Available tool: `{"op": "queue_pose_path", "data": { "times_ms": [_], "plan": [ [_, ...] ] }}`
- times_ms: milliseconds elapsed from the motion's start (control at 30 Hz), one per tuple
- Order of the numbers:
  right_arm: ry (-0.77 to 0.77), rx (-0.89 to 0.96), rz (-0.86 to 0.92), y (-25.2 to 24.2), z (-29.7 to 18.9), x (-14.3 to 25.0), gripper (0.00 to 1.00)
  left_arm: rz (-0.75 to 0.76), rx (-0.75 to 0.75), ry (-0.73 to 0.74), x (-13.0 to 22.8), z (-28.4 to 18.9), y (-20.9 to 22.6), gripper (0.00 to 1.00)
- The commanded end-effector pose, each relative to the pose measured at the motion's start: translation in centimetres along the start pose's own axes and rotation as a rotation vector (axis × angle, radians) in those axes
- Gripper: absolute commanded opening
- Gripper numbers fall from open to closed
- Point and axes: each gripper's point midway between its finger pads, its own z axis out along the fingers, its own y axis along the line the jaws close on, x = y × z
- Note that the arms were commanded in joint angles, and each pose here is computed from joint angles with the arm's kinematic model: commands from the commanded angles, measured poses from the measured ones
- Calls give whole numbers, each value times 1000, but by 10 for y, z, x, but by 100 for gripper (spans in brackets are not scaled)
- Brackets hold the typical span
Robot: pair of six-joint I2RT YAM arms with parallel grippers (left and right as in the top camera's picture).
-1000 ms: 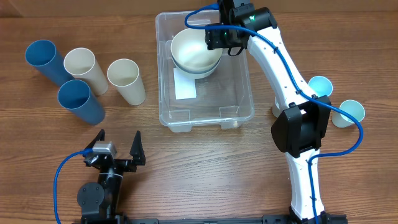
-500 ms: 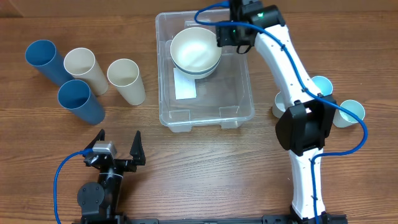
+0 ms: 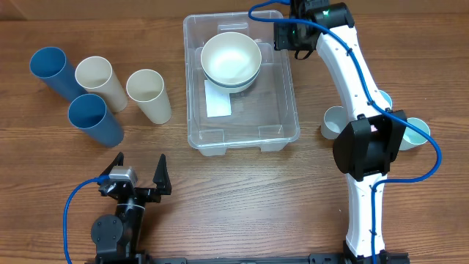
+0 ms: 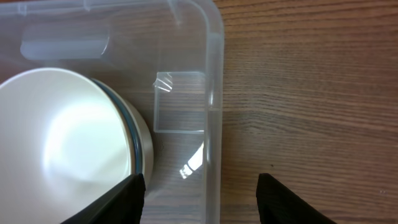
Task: Pack container
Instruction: 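Open the right gripper and adjust the stacked bowls in the bin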
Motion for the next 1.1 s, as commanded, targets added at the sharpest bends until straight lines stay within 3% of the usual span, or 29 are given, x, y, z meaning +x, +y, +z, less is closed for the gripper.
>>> {"op": "queue_pose_path", "data": {
  "times_ms": [0,333,867,1067],
  "plan": [
    [-5,-44,-73,11,-1,-2,57,-7,2,-4,0,0,1,100],
    [12,-104,-241,36,-1,7,57,-7,2,-4,0,0,1,100],
    [84,-92,-224,28,32,25,54,-7,2,-4,0,0,1,100],
    [62,-22,-133,15,33,18,50,-7,2,-4,0,0,1,100]
  ]
}}
